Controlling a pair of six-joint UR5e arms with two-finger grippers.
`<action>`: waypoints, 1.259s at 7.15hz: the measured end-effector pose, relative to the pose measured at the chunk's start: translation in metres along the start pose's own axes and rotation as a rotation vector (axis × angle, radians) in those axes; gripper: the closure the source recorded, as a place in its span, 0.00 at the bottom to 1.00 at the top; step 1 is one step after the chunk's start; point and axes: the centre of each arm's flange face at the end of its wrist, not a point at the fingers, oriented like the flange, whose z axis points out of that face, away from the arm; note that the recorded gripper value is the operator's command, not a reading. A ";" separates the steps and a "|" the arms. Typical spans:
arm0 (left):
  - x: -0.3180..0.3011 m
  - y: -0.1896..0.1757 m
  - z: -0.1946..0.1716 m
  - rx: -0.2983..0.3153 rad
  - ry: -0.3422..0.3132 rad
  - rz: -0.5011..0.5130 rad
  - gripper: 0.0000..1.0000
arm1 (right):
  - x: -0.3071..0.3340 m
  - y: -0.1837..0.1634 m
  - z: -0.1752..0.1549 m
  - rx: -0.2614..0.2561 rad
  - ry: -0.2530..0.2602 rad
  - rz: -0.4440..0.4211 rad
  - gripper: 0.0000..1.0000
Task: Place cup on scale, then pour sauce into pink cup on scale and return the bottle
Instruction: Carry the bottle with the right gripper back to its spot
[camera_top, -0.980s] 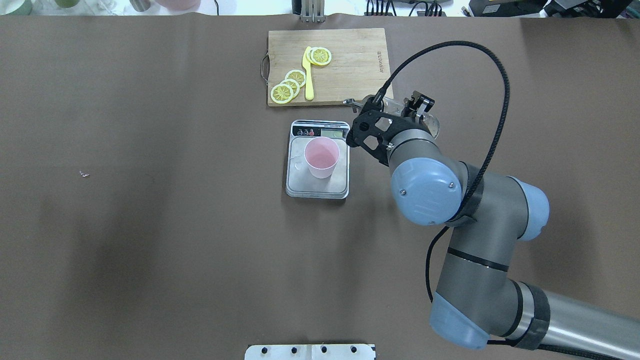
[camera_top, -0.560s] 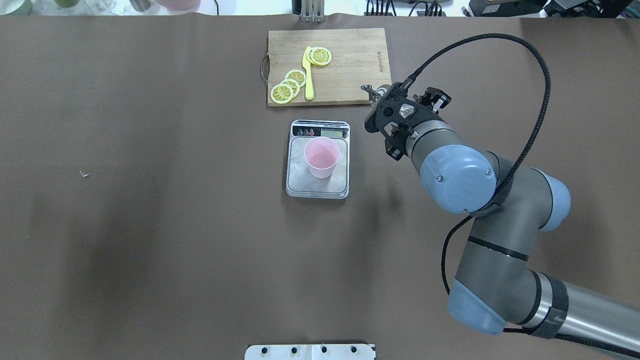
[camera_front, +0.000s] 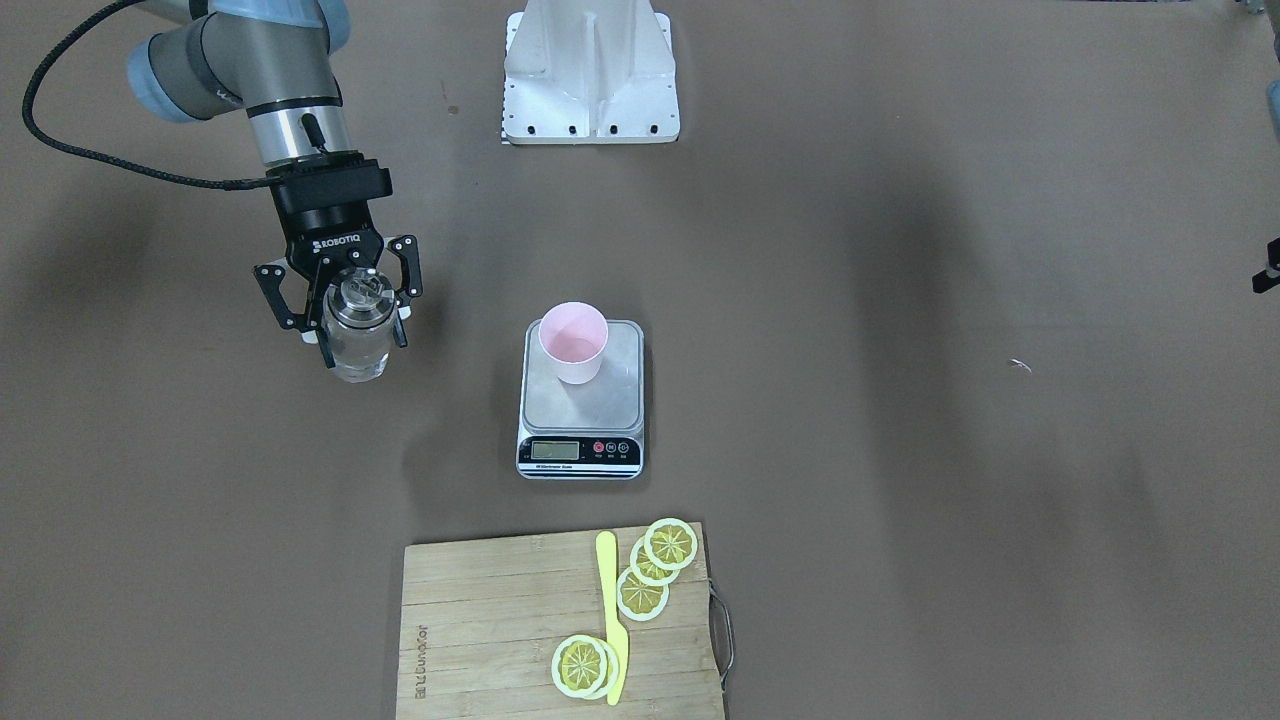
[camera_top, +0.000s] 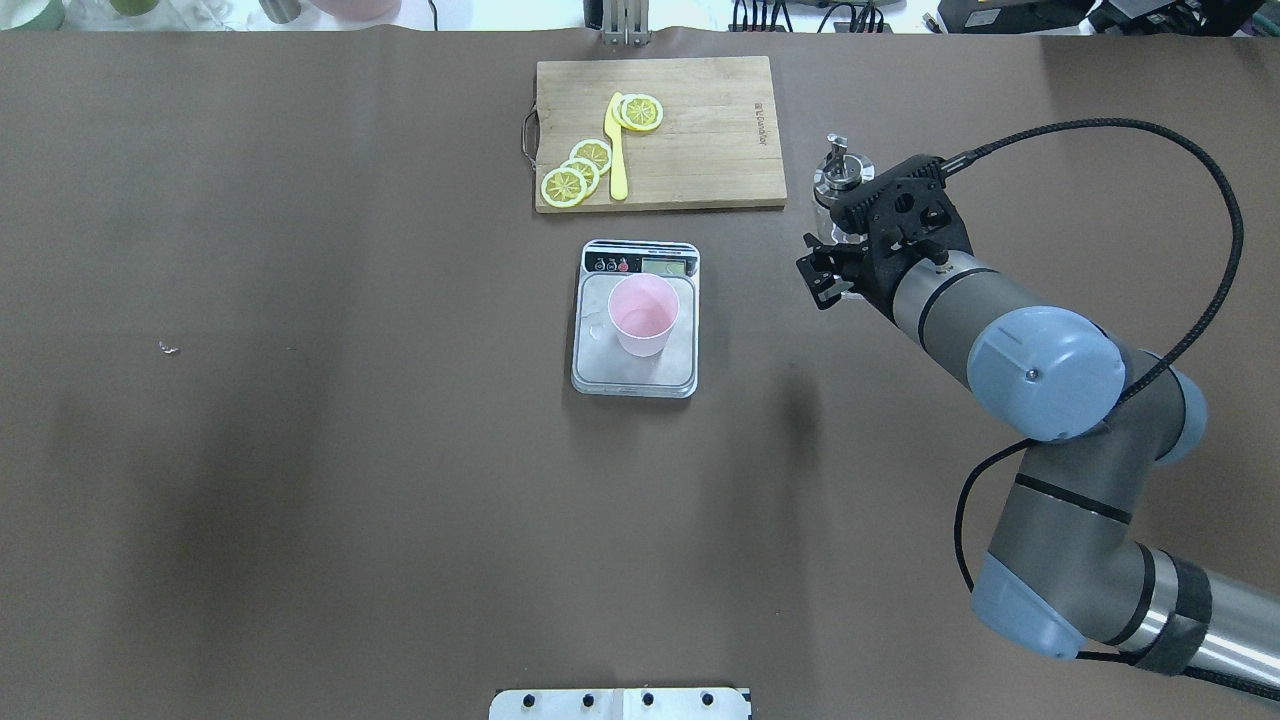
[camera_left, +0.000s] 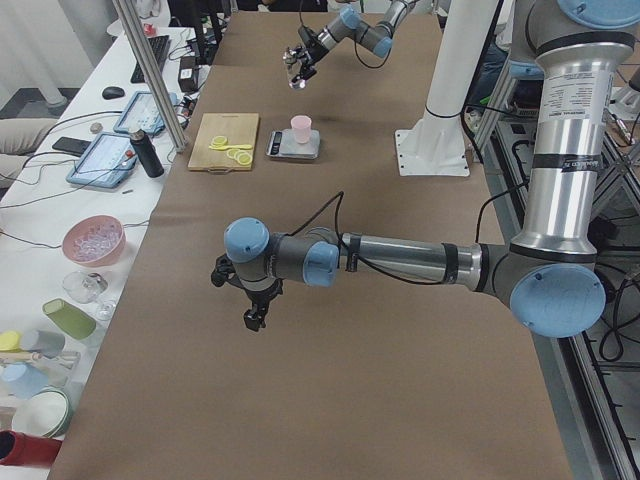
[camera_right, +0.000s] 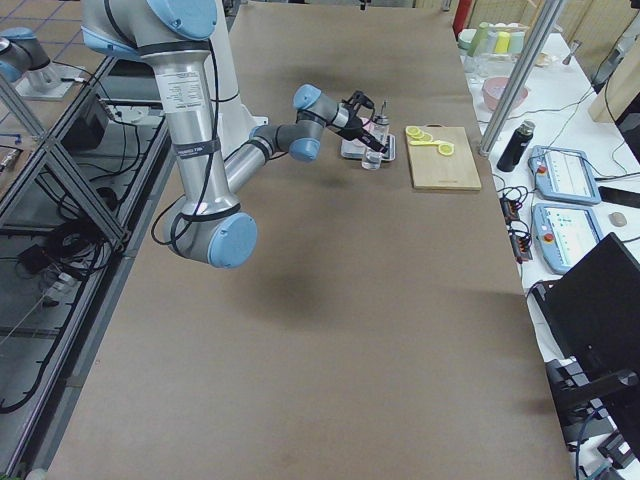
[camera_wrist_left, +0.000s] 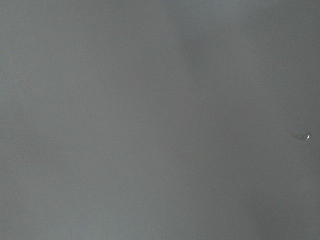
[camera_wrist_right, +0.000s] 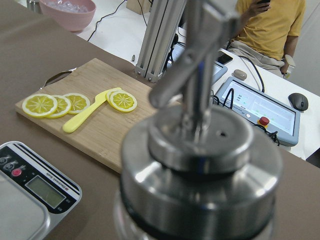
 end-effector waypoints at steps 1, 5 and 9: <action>-0.003 0.003 -0.001 -0.003 -0.001 -0.013 0.00 | 0.007 0.012 0.004 0.010 -0.016 0.055 0.78; 0.000 0.001 -0.013 0.016 -0.007 -0.014 0.00 | 0.036 0.081 0.051 0.081 -0.091 0.131 0.78; 0.004 -0.001 -0.017 0.026 -0.010 -0.005 0.00 | 0.046 0.100 0.049 0.126 -0.137 0.153 0.77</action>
